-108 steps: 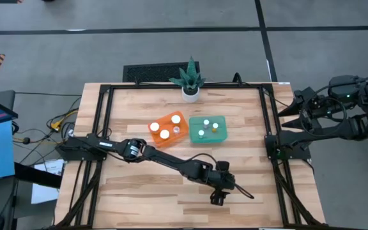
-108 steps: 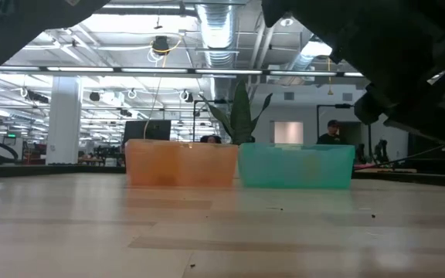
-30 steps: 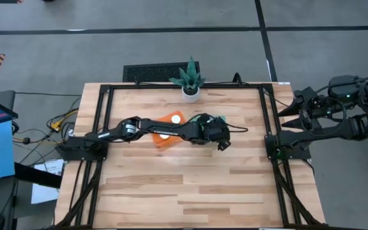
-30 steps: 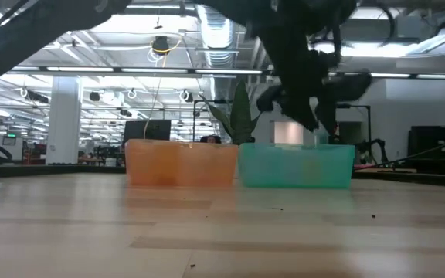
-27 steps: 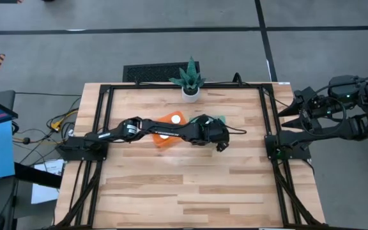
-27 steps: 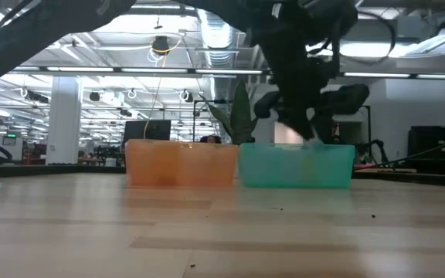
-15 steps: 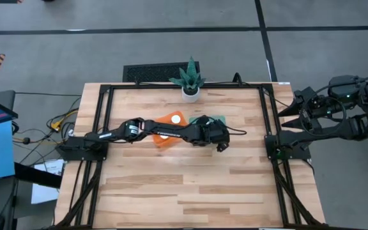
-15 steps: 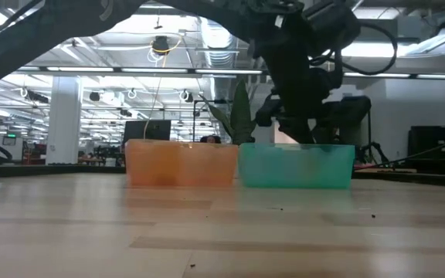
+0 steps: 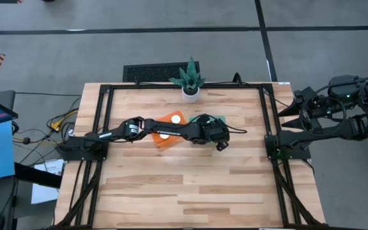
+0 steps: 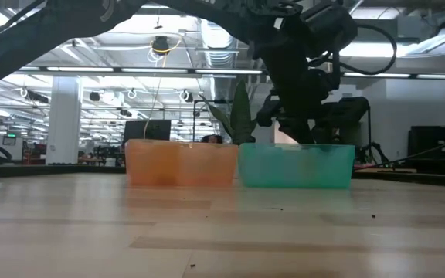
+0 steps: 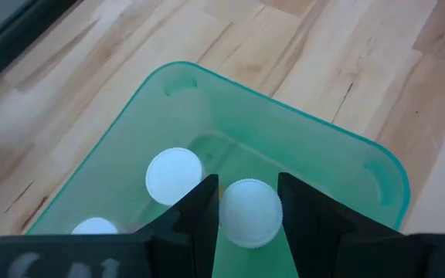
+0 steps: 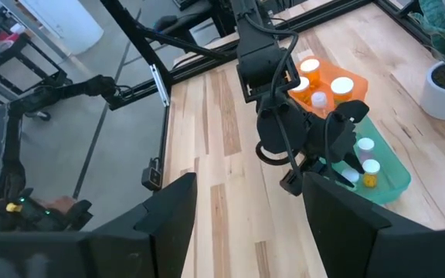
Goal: Pick and place medicine bottles into bin by pill shape (circle, oval)
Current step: Put the blue tablet bottle into the blue bin, then return to Home Position
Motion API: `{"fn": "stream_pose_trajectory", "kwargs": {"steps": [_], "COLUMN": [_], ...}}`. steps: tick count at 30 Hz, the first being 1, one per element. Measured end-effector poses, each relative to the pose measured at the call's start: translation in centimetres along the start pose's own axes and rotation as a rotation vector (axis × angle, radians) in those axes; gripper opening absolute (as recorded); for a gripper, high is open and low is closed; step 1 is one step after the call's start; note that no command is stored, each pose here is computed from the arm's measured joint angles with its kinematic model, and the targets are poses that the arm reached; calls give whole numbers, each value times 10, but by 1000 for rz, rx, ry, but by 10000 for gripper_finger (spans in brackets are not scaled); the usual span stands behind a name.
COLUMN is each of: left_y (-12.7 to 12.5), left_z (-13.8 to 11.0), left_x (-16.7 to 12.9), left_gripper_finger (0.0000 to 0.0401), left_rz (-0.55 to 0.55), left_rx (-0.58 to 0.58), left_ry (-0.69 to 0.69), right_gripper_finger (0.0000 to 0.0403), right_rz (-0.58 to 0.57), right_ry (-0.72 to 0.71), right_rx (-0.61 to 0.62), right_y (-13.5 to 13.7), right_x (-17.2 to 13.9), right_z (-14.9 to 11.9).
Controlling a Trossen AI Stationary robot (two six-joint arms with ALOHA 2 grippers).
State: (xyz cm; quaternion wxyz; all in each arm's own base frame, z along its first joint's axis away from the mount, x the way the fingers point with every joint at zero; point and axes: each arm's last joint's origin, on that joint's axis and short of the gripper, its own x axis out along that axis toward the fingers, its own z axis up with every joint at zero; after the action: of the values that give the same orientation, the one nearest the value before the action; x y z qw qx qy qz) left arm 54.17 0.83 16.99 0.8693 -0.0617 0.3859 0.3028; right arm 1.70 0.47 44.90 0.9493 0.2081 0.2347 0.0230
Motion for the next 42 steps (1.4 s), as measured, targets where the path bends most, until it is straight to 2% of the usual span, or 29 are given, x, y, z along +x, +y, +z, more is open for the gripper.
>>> {"fn": "stream_pose_trajectory", "kwargs": {"steps": [4,12,17,25,42], "left_y": [0,-1,-1,-1,1], "left_z": [0,-1,-1,1,23], "left_x": [0,0,0,-2,-25], "left_gripper_finger": [120,173,192,194,194], "left_rz": [-14,-32,-30,-33,-112], "left_rx": [1,16,16,18,0], "left_ry": [6,18,17,23,20], "right_gripper_finger": [243,243,243,243,243], "right_rz": [0,0,0,0,0], "right_ry": [0,0,0,0,0], "right_rx": [0,-3,-1,-1,-9], "right_y": [0,0,0,0,0], "right_x": [0,0,0,0,0], "right_z": [0,0,0,0,0]}}
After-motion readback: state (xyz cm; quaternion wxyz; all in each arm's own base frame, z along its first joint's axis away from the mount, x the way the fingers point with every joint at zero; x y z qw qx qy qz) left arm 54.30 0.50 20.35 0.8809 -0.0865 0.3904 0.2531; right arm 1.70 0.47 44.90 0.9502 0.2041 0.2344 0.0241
